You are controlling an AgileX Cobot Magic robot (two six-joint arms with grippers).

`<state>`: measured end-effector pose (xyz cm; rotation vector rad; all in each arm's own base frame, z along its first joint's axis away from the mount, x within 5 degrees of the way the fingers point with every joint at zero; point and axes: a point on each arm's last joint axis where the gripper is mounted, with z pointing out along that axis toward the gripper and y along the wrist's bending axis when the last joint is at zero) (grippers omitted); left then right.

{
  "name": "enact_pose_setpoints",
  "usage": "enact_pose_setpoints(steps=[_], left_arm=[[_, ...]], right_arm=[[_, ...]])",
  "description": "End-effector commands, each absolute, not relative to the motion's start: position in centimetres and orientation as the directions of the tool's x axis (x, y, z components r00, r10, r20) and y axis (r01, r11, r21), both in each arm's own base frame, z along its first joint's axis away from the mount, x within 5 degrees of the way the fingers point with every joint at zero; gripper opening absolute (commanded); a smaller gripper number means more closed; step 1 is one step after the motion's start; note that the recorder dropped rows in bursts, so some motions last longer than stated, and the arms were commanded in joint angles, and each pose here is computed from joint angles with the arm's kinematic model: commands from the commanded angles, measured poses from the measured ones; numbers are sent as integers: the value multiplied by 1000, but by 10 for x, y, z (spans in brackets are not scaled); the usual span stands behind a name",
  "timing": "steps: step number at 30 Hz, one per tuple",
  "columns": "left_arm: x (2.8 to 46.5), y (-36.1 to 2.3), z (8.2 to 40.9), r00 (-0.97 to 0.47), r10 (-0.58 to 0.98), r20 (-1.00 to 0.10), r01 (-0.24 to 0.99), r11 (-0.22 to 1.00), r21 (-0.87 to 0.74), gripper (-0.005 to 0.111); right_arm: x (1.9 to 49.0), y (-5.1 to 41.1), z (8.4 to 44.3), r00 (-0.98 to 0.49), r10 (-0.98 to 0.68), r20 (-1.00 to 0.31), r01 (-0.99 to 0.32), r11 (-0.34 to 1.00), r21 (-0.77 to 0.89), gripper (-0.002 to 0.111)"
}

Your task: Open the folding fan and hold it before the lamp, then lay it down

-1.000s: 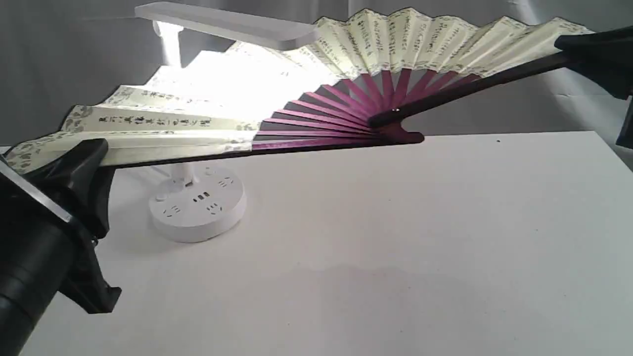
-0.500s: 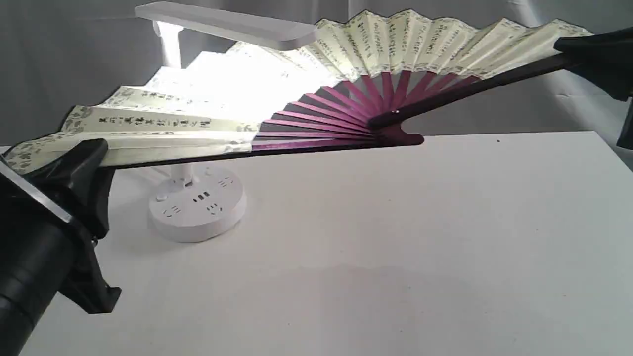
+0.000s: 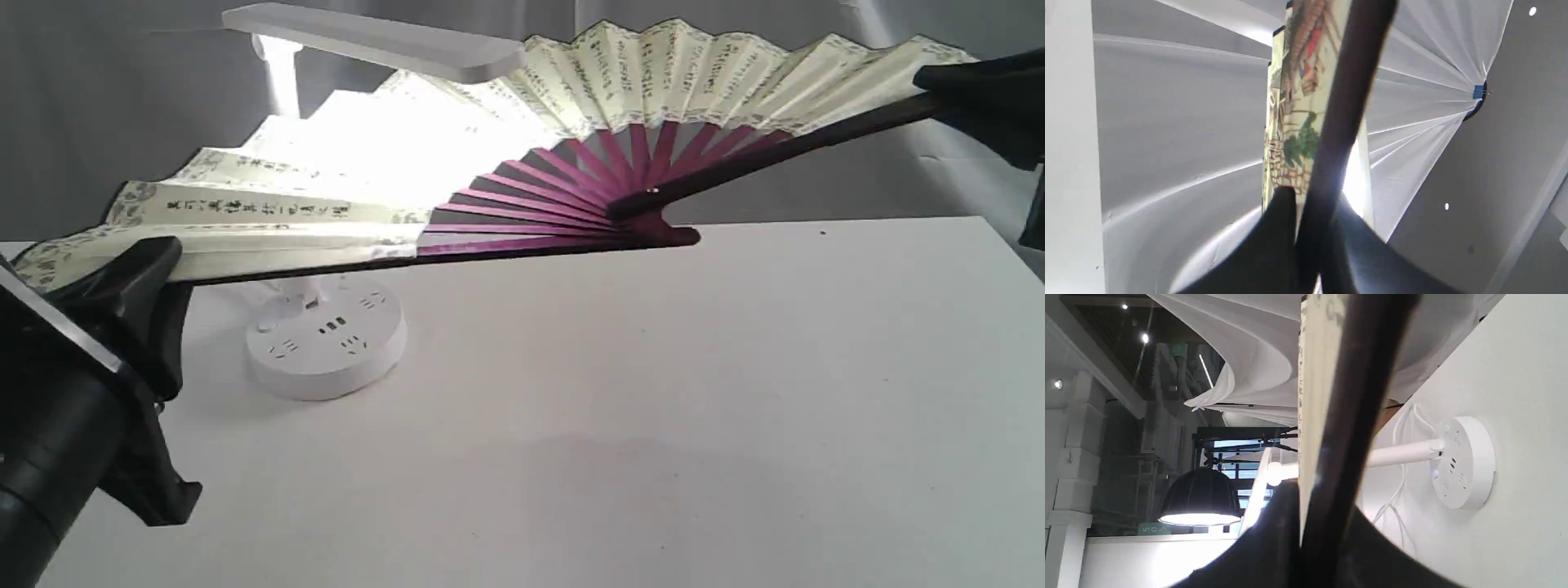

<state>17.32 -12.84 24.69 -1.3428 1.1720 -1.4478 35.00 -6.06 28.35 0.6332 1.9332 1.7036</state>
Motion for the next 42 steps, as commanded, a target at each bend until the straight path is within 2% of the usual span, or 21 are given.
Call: enact_pose_setpoints(steps=[1, 7, 13, 26, 37, 42], left_arm=[[173, -117, 254, -23, -947, 321, 29, -321, -947, 0], [173, -119, 252, -30, -962, 271, 10, -272, -962, 0], [172, -123, 241, -40, -959, 281, -124, -274, -954, 0], [172, -121, 237, -20, -974, 224, -157, -218, -963, 0], [178, -136, 204, -38, -993, 110, -291, -94, -952, 0], [182, -143, 191, -22, -987, 158, -320, -143, -937, 0]], right_arm=[[349, -65, 273, -772, 621, -134, 38, 255, 966, 0], [347, -65, 270, -784, 604, -143, 44, 283, 958, 0], [344, -64, 265, -809, 567, -155, 60, 342, 938, 0], [342, -67, 257, -816, 558, -152, 114, 412, 904, 0], [339, -75, 238, -798, 582, -158, 216, 520, 827, 0], [339, -79, 230, -766, 620, -169, 261, 541, 800, 0]])
